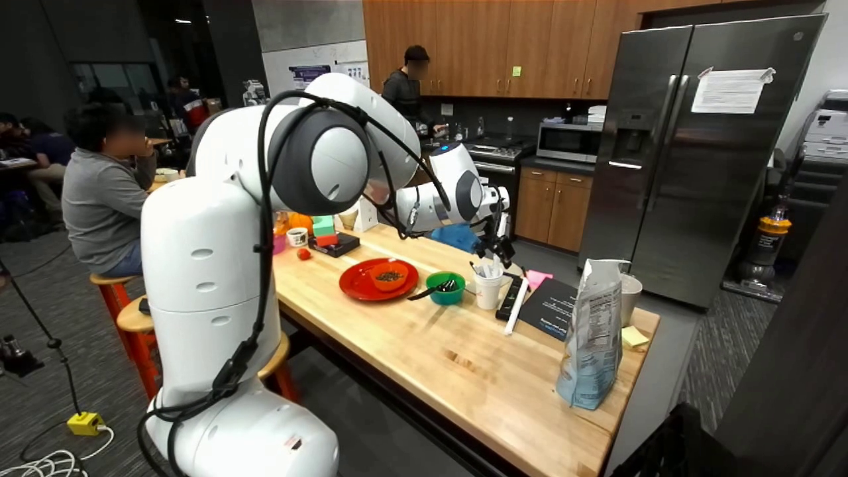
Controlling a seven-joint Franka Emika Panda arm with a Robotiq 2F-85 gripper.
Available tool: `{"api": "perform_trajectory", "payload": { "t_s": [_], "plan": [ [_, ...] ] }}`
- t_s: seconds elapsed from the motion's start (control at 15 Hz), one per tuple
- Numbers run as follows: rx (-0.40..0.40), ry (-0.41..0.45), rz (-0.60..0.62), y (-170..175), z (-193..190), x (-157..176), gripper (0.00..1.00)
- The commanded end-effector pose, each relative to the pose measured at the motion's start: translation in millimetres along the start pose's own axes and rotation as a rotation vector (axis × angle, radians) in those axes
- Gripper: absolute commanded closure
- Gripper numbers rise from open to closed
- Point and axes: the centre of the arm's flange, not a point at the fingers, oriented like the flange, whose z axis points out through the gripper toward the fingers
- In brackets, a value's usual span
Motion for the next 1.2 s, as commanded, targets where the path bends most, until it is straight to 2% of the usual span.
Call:
{"api": "perform_trajectory", "payload": {
  "t_s": [0.0, 0.67, 1.13],
  "plan": [
    [-0.029, -0.046, -0.017, 2, 4, -2, 0.00],
    [-0.048, -0.062, -0.014, 8, 31, -8, 0.00],
    [-0.072, -0.002, -0.051, 5, 13, -2, 0.00]
  ]
}}
